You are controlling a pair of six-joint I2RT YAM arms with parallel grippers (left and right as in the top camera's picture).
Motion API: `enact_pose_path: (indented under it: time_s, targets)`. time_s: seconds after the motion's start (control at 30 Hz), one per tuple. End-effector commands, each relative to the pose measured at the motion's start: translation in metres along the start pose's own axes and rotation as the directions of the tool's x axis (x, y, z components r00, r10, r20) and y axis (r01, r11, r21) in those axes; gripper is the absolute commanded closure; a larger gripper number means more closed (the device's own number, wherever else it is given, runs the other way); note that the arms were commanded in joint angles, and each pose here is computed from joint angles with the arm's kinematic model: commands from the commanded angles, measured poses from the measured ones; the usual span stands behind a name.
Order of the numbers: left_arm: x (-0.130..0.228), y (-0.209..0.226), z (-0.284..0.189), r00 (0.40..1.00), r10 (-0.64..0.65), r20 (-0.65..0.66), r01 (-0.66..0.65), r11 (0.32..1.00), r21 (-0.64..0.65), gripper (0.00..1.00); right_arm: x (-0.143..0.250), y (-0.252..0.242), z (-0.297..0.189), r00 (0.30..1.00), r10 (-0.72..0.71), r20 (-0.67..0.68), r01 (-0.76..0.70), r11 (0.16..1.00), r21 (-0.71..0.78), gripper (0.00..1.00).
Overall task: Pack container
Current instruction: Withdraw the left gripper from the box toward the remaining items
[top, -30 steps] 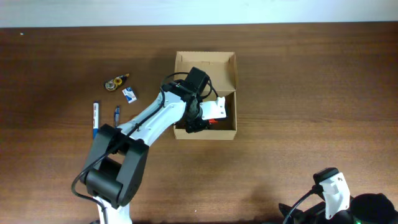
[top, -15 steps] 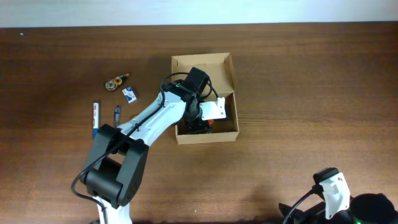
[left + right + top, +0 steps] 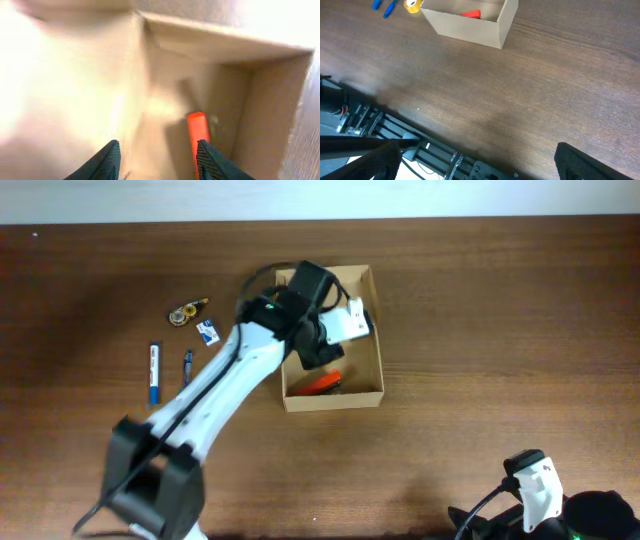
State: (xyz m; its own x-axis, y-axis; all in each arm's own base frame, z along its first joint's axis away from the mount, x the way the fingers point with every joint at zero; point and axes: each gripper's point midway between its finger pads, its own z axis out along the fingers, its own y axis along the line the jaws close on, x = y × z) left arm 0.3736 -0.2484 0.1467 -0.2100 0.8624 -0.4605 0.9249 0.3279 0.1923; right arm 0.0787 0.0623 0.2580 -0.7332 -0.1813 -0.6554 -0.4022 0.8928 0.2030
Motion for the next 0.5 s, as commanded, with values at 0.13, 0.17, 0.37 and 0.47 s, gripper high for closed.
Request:
enact_pose_path:
  time_s: [0.13, 0.17, 0.37, 0.47]
  targets:
    - [0.014, 0.046, -0.084, 0.953, -0.285, 0.100, 0.298, 0.939, -0.169, 0.52, 0.001, 0.001, 0.000, 1.000, -0.011, -0.002, 0.011, 1.000, -0.008, 0.01]
    - [0.023, 0.051, -0.093, 0.944, -0.315, 0.100, 0.329, 0.927, -0.181, 0.52, 0.001, 0.001, 0.000, 1.000, -0.011, -0.002, 0.011, 1.000, -0.008, 0.01]
    - [0.085, 0.073, -0.117, 0.846, -0.530, 0.055, 0.528, 0.820, -0.221, 0.52, 0.001, 0.001, 0.000, 1.000, -0.011, -0.002, 0.011, 1.000, -0.008, 0.01]
    - [0.105, 0.082, -0.123, 0.785, -0.617, 0.060, 0.611, 0.754, -0.240, 0.52, 0.001, 0.001, 0.000, 1.000, -0.011, -0.002, 0.011, 1.000, -0.008, 0.01]
